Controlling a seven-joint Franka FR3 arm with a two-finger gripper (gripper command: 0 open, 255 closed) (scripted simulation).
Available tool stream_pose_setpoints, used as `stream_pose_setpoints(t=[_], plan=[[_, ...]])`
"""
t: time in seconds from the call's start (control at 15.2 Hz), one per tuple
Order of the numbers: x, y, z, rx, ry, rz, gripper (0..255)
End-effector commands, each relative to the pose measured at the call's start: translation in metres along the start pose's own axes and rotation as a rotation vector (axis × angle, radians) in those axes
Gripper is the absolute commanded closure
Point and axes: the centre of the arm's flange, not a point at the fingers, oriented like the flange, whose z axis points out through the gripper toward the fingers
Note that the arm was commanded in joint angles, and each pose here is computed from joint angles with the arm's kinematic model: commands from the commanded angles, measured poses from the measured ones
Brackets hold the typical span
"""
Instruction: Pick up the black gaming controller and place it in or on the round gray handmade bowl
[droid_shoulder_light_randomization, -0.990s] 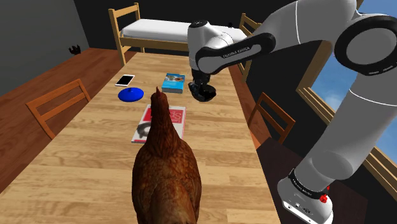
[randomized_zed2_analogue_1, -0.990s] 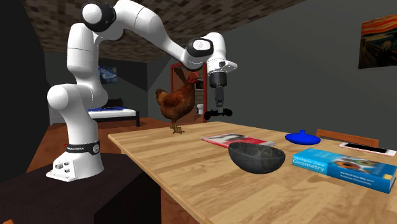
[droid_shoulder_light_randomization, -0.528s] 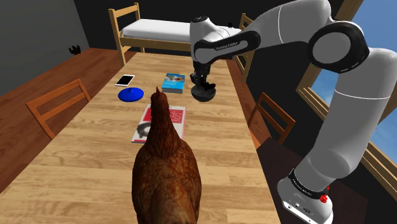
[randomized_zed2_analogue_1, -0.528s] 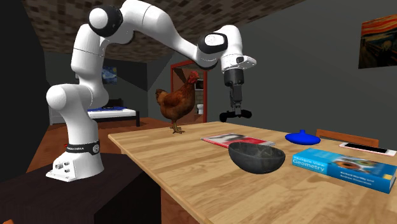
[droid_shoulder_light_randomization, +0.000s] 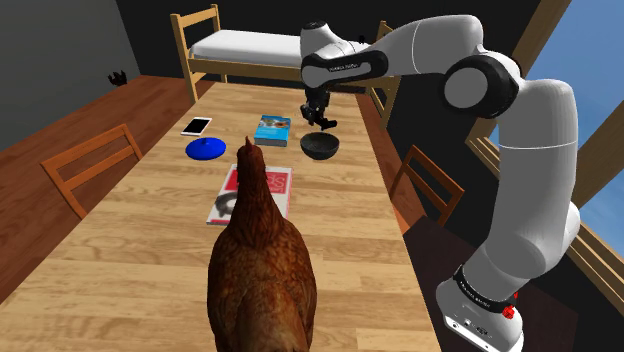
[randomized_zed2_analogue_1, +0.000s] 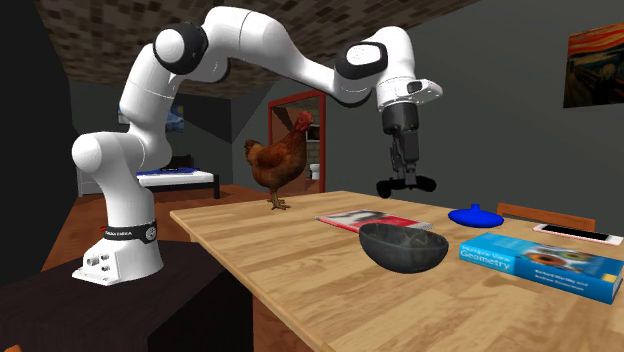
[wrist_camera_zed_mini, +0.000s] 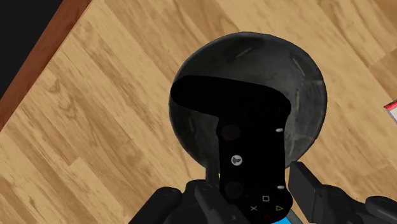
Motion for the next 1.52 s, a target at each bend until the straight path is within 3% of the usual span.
stream_pose_setpoints(t=[0.0, 0.86, 1.32, 1.39, 1.45], plan=[[0.002, 0.003, 0.008, 0.0, 0.001, -0.001, 255], [-0.003, -0.014, 0.075, 0.0, 0.001, -0.001, 255], [-0.003, -0.014, 0.075, 0.0, 0.001, -0.001, 255], [-0.003, -0.014, 0.075, 0.0, 0.001, -0.001, 0], [-0.003, -0.014, 0.075, 0.0, 0.001, -0.001, 0]])
